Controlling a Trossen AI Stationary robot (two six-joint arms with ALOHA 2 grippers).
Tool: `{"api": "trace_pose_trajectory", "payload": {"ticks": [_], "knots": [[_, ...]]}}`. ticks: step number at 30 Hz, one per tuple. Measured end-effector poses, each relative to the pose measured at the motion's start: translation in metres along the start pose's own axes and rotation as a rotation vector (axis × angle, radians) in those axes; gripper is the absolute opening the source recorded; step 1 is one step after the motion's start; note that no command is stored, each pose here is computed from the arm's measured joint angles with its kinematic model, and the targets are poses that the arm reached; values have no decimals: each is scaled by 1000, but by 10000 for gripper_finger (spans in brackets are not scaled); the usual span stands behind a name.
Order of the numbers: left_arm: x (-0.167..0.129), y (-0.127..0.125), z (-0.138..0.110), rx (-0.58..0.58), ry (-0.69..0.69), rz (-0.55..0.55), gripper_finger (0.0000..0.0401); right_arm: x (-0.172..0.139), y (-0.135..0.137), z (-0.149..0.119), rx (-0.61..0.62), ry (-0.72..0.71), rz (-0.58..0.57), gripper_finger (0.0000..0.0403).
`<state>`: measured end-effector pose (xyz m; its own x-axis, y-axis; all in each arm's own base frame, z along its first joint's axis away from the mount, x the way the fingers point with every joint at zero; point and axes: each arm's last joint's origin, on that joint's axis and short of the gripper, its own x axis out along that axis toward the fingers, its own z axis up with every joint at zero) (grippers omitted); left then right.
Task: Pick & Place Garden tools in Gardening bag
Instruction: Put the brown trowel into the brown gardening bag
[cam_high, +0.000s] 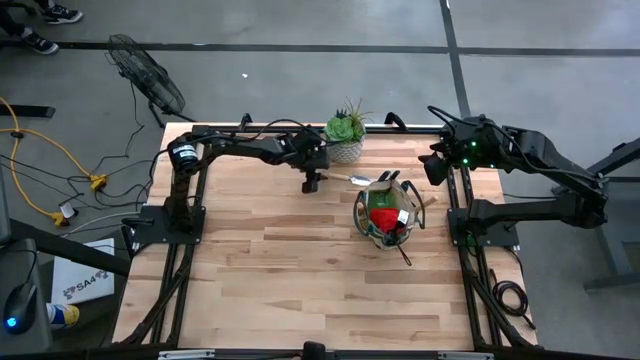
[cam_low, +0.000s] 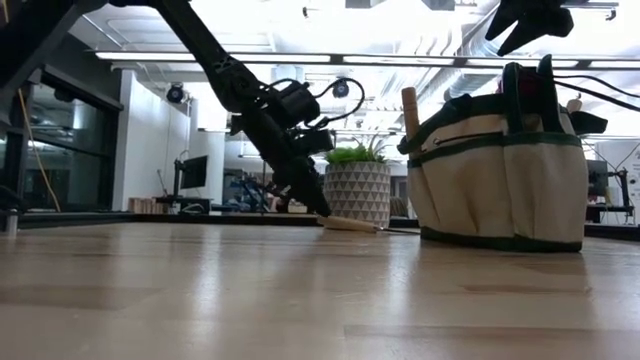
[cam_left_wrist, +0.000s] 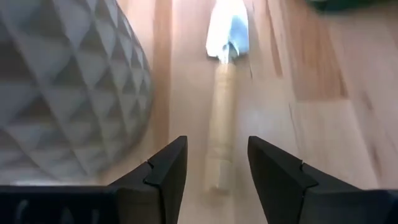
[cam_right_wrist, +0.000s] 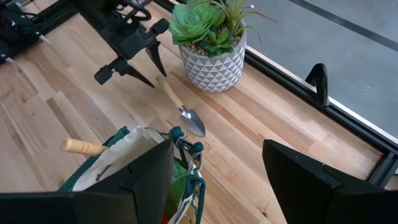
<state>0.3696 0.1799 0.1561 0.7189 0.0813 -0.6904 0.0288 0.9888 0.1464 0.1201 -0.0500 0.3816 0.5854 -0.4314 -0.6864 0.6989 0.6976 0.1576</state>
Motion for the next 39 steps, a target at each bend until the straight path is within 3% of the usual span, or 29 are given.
{"api": "trace_pose_trajectory", "payload": {"ticks": [29,35,39], "knots": [[0,-1,-4,38,51,4,164,0,0,1,1,-6,3,238],[-1,-3,-7,4,97,-29,164,0,0,1,1,-6,3,238],[-1,-1,-3,-10,104,9,164,0,0,1,1,-6,3,238]]}}
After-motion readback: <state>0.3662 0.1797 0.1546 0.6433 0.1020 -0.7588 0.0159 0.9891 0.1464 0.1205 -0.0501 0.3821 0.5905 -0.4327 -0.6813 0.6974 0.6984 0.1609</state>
